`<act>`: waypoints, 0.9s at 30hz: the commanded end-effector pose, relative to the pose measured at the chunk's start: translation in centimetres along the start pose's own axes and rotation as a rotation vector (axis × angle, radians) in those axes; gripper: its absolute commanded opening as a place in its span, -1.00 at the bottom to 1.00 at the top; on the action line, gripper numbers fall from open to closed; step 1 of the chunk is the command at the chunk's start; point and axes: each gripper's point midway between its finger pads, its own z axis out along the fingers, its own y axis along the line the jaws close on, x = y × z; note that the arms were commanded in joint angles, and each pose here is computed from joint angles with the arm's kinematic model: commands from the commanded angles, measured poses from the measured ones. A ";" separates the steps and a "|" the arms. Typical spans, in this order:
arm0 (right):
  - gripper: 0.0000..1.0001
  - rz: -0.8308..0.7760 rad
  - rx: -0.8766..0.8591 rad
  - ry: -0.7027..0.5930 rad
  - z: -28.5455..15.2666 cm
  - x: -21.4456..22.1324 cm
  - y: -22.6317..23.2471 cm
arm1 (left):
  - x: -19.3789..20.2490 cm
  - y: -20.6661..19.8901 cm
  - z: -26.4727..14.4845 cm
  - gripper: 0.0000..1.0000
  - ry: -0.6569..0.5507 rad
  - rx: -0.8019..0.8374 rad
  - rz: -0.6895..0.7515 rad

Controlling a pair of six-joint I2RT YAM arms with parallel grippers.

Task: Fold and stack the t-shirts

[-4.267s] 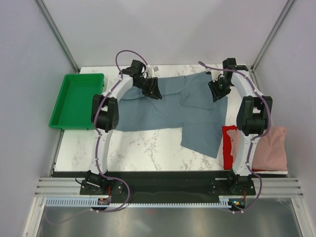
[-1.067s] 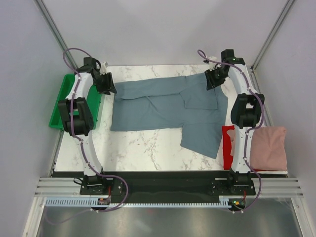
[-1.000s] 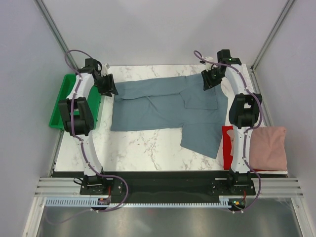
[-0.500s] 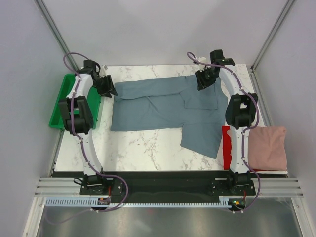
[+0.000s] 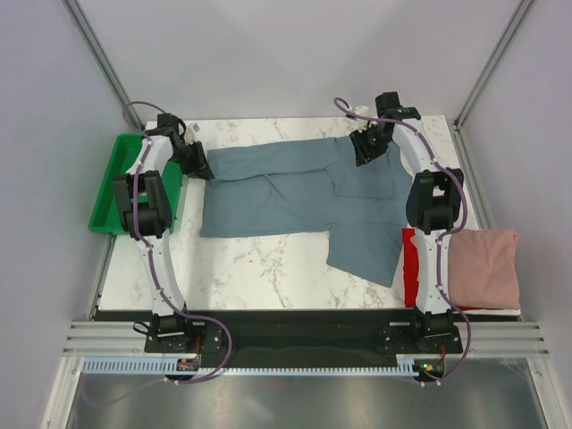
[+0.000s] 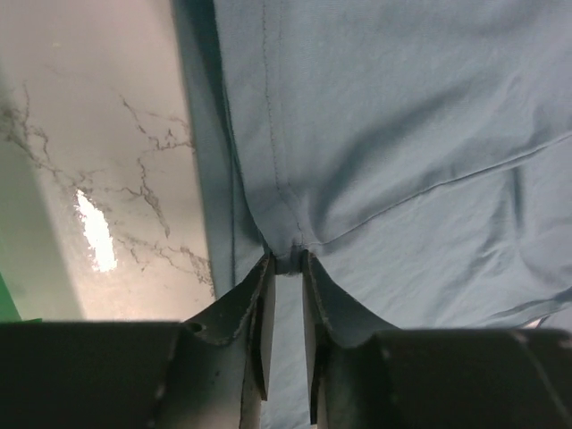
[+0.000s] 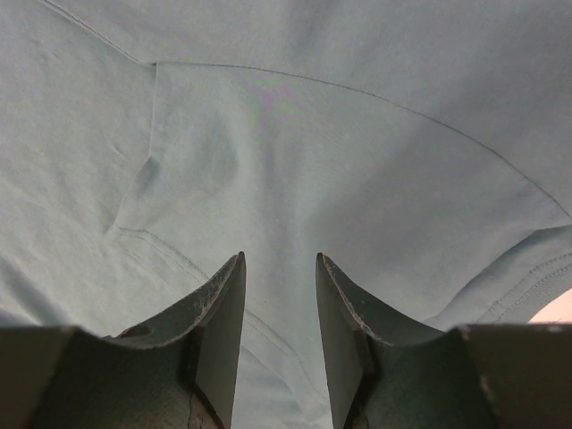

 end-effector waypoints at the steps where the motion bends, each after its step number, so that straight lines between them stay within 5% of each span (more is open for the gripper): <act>1: -0.10 -0.011 0.016 -0.023 -0.4 -0.7 -0.2 | -1.8 -1.7 -1.1 -0.53 -0.055 0.060 0.030; 7: -0.10 -0.013 0.013 -0.016 0.1 -0.5 -0.3 | -3.1 -2.7 -2.6 -0.96 -0.098 0.088 0.102; 13: -0.11 -0.025 0.002 0.003 0.6 0.3 0.0 | -6.0 -3.9 -6.1 -0.95 -0.201 0.076 0.301; 16: -0.12 -0.024 -0.012 0.024 1.3 1.3 0.2 | -5.2 -3.5 -6.1 -0.95 -0.158 0.067 0.376; 20: -0.13 -0.037 -0.015 0.040 1.8 2.1 0.2 | -0.7 -2.2 -4.6 -0.95 0.051 0.075 0.427; 27: -0.13 -0.050 -0.016 0.058 2.4 2.9 0.0 | 2.5 -1.4 -3.9 -0.95 0.155 0.061 0.497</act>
